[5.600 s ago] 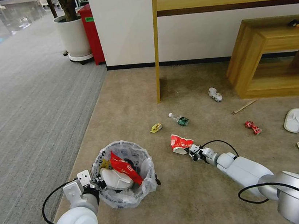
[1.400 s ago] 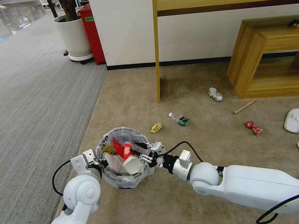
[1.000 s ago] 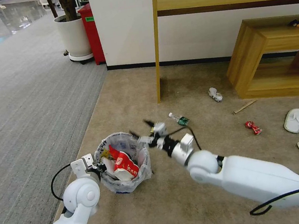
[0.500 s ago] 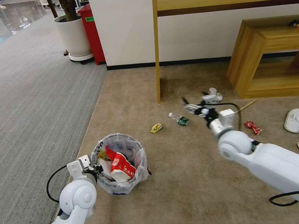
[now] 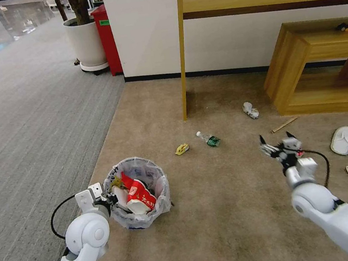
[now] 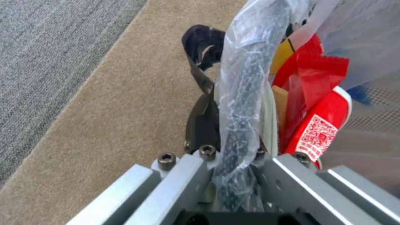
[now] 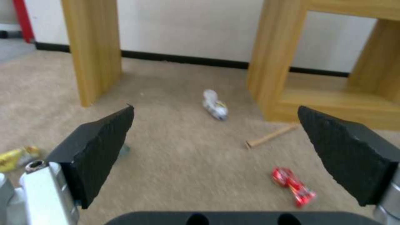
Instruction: Pick up the trash bin and place the garbage on the floor into it.
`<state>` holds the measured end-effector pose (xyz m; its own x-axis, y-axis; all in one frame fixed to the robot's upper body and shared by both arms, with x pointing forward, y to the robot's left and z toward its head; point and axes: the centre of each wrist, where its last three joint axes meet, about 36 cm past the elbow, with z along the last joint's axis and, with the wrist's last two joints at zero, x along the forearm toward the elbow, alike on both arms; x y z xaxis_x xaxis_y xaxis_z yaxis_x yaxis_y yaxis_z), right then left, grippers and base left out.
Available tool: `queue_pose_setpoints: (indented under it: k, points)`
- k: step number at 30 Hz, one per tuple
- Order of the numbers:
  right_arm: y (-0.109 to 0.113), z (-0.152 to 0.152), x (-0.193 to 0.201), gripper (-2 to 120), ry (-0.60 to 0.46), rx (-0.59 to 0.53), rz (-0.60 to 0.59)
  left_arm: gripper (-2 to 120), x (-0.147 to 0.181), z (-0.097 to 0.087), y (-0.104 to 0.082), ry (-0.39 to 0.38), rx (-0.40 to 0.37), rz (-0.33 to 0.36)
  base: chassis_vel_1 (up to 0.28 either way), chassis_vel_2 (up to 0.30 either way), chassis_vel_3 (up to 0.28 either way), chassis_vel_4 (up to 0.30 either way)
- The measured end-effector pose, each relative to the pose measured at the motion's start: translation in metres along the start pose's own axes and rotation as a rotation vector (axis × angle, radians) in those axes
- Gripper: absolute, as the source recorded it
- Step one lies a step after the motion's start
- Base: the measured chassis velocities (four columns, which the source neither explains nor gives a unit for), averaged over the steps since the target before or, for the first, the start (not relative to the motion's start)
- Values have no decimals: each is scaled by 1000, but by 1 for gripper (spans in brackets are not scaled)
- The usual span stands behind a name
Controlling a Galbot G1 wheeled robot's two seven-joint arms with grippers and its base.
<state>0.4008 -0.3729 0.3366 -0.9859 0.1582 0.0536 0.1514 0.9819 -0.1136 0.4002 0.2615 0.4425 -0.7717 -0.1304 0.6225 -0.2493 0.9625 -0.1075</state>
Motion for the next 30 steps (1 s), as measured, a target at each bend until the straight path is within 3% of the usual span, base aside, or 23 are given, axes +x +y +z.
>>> queue_pose_setpoints:
  k: [16,30]
  points:
    - [-13,44,51,100,30,17,3,0,1,3,3,5,7,-8,-4,-3,2,5]
    - [-10,52,58,100,30,20,-7,0,2,6,4,3,9,-8,-181,-189,191,186]
